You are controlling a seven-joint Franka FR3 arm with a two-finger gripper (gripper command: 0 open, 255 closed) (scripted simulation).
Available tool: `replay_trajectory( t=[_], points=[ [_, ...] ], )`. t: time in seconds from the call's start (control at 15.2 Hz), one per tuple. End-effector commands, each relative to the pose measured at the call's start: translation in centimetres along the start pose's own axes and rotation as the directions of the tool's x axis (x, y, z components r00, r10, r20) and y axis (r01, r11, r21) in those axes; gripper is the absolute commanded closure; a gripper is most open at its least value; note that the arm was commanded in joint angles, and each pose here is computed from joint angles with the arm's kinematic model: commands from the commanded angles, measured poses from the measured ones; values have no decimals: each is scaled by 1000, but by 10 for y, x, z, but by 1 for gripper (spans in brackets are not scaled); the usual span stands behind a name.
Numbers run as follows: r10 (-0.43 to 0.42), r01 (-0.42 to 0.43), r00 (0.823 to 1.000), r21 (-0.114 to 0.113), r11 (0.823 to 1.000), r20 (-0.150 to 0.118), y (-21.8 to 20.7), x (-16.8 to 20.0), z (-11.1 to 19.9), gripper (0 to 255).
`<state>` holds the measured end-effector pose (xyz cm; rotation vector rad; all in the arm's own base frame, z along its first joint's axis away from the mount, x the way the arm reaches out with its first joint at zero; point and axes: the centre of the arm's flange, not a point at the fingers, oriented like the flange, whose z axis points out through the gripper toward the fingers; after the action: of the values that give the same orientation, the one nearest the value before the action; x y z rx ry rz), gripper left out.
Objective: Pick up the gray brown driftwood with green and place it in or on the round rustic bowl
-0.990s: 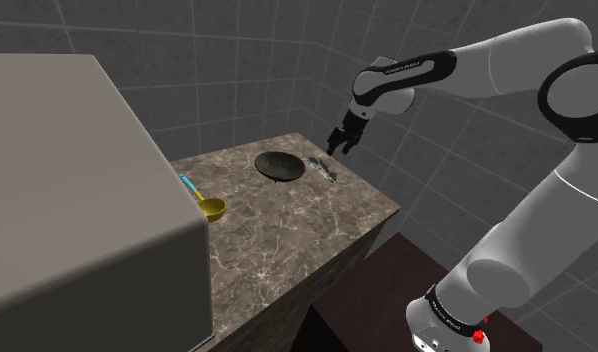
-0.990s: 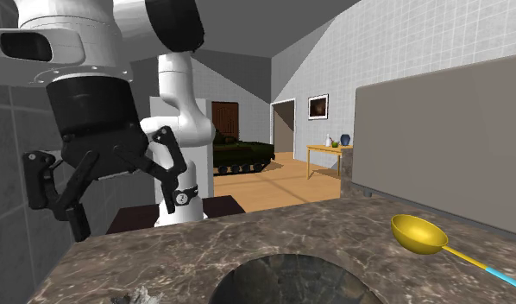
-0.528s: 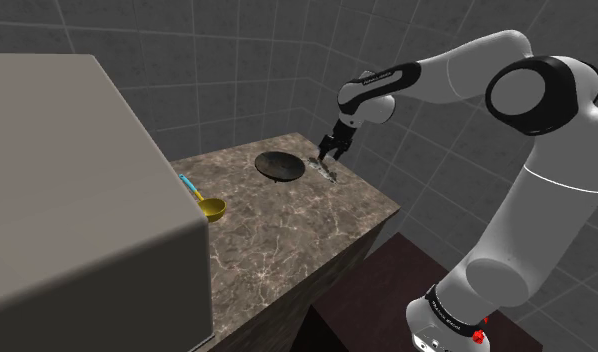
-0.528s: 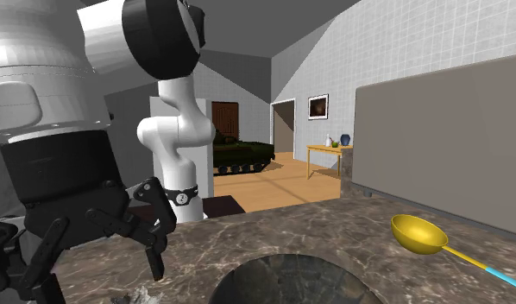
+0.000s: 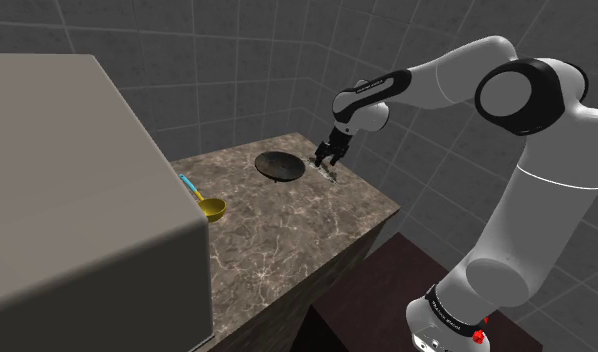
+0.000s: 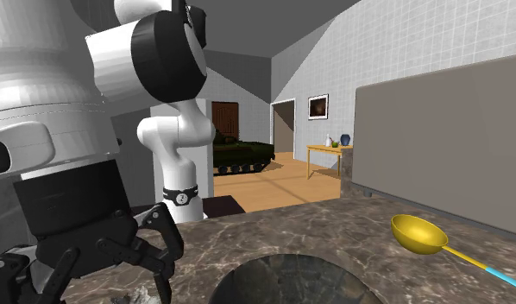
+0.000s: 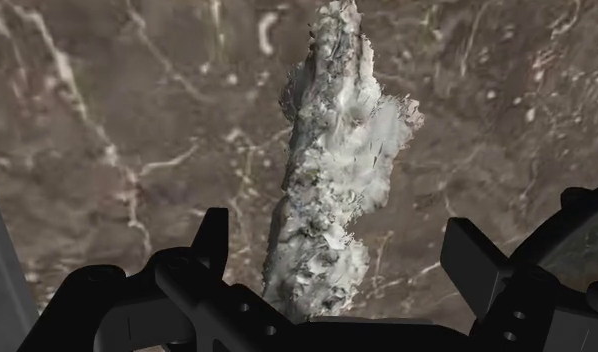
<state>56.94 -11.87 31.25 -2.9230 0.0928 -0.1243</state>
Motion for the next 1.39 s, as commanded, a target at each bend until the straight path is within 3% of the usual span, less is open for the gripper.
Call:
replay_trajectory(
  t=[0.0, 0.2, 0.26, 0.86, 1.32],
  points=[
    [0, 0, 1000, 0, 1000, 0, 0, 0, 1, 0],
    [0, 0, 1000, 0, 1000, 0, 0, 0, 1, 0],
    [0, 0, 1000, 0, 1000, 0, 0, 0, 1, 255],
    [0, 0, 1000, 0, 1000, 0, 0, 0, 1, 255],
    [0, 0, 1000, 0, 1000, 0, -8, 3, -35, 255]
  ],
)
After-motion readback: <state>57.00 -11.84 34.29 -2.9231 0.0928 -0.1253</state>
